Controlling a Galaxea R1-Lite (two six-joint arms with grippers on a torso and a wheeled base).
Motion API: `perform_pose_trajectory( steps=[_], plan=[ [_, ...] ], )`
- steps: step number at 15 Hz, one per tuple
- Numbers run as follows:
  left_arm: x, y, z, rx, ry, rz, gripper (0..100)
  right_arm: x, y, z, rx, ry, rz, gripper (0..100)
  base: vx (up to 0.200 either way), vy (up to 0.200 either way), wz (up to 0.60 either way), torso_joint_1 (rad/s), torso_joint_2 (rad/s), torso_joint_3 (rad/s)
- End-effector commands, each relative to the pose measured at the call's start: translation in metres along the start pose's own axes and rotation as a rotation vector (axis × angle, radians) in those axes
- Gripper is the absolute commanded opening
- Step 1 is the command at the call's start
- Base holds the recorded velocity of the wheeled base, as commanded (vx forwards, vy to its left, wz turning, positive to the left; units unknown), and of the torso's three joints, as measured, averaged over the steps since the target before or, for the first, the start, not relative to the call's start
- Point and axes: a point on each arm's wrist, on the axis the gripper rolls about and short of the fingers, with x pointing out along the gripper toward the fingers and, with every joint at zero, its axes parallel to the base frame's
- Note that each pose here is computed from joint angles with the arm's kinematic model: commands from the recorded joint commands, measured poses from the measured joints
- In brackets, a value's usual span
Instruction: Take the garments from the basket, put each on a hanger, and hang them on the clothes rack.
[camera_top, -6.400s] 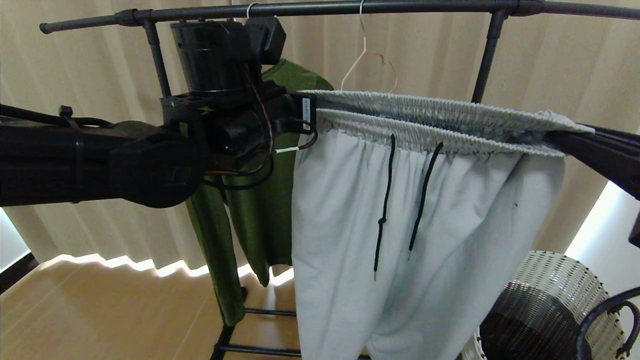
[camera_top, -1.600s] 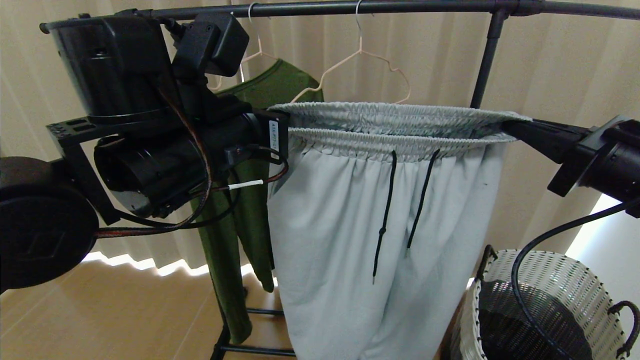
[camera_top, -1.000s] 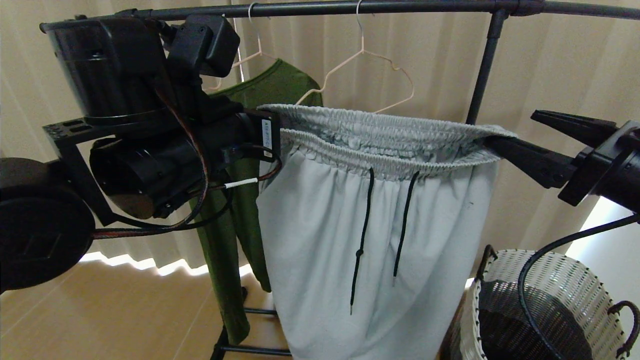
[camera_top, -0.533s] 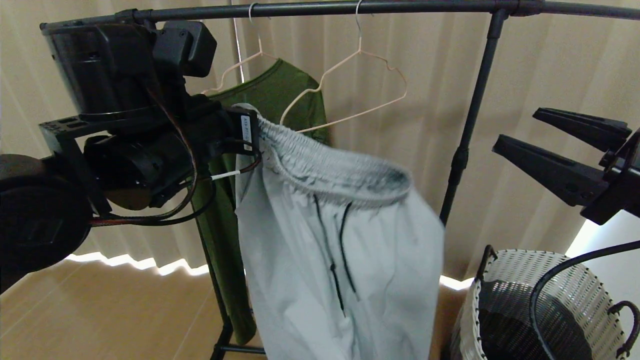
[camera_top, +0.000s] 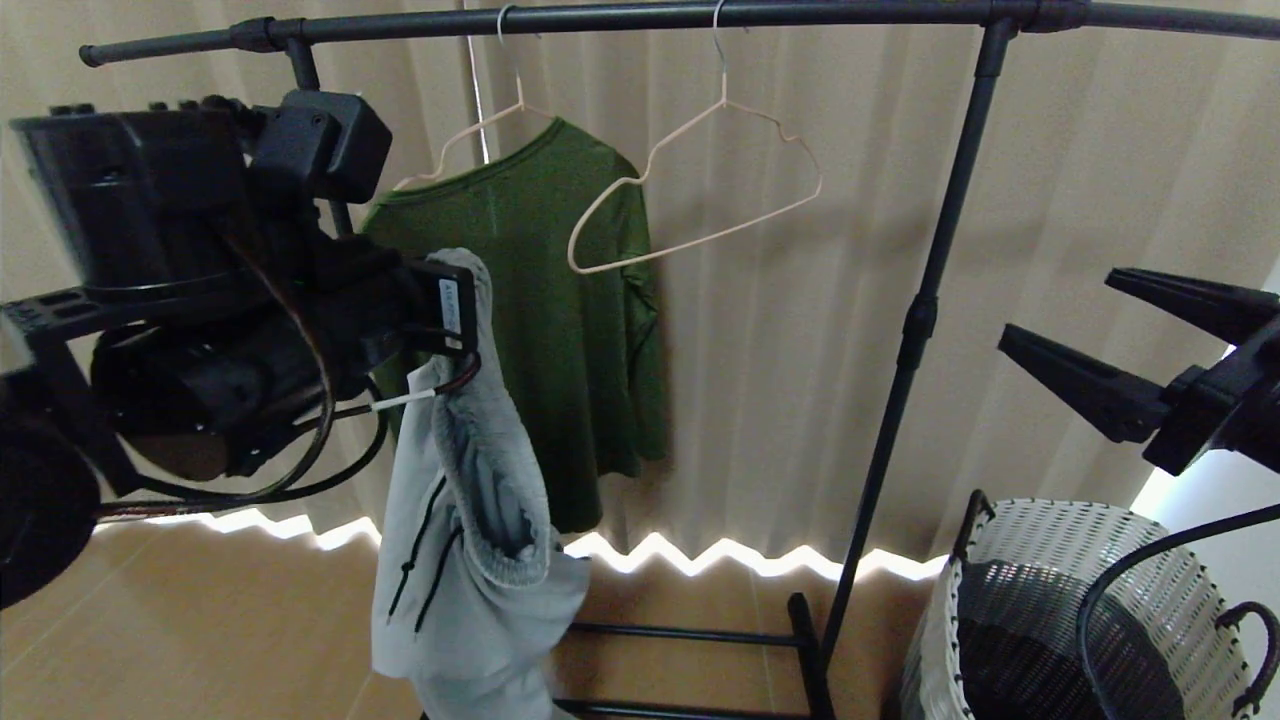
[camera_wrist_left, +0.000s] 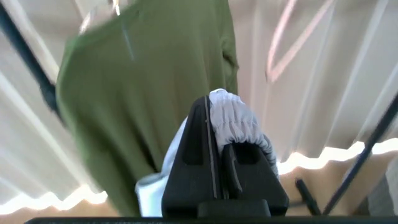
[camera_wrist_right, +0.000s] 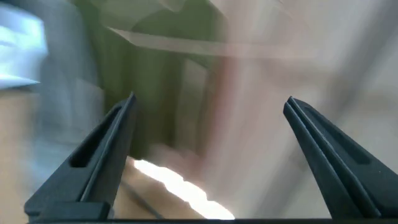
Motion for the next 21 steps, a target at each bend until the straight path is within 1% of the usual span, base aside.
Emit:
perform_pose_trajectory(
  steps=[1, 2, 4, 6, 8, 10, 13, 15, 18, 20, 21],
  plan=[
    [-0.033, 0.012, -0.003, -0.005, -0.010, -0.021, 0, -0.006, -0.006, -0.022, -0.032, 0.112, -0.154, 100, 0.000, 0.000, 0.00, 0.000, 0.00, 0.000],
    [-0.042, 0.019, -0.006, -0.002, -0.011, -0.028, 0, -0.008, -0.006, -0.032, -0.036, 0.158, -0.229, 100, 0.000, 0.000, 0.00, 0.000, 0.00, 0.000],
    [-0.055, 0.030, -0.013, 0.009, 0.002, -0.064, 0, -0.009, -0.006, -0.039, -0.038, 0.194, -0.282, 100, 0.000, 0.000, 0.00, 0.000, 0.00, 0.000],
    [-0.063, 0.041, -0.019, 0.009, 0.012, -0.089, 0, -0.012, -0.006, -0.039, -0.035, 0.172, -0.289, 100, 0.000, 0.000, 0.00, 0.000, 0.00, 0.000],
    [-0.067, 0.046, -0.023, 0.007, 0.013, -0.095, 0, -0.011, -0.006, -0.036, -0.035, 0.128, -0.299, 100, 0.000, 0.000, 0.00, 0.000, 0.00, 0.000],
    [-0.069, 0.045, -0.021, 0.006, 0.003, -0.106, 0, -0.010, -0.007, -0.035, -0.038, 0.104, -0.302, 100, 0.000, 0.000, 0.00, 0.000, 0.00, 0.000],
    [-0.071, 0.045, -0.020, 0.007, -0.005, -0.110, 0, -0.013, -0.006, -0.036, -0.027, 0.098, -0.293, 100, 0.000, 0.000, 0.00, 0.000, 0.00, 0.000],
    [-0.075, 0.046, -0.018, 0.003, -0.015, -0.107, 0, -0.013, -0.007, -0.033, -0.028, 0.086, -0.298, 100, 0.000, 0.000, 0.00, 0.000, 0.00, 0.000],
    [-0.076, 0.045, -0.019, 0.008, -0.015, -0.114, 0, -0.012, -0.007, -0.030, -0.025, 0.063, -0.303, 100, 0.000, 0.000, 0.00, 0.000, 0.00, 0.000],
    [-0.076, 0.045, -0.020, 0.014, -0.012, -0.114, 0, -0.011, -0.007, -0.031, 0.004, 0.036, -0.310, 100, 0.000, 0.000, 0.00, 0.000, 0.00, 0.000],
    [-0.076, 0.045, -0.020, 0.014, -0.012, -0.114, 0, -0.012, -0.007, -0.033, 0.002, 0.044, -0.305, 100, 0.000, 0.000, 0.00, 0.000, 0.00, 0.000]
  ],
)
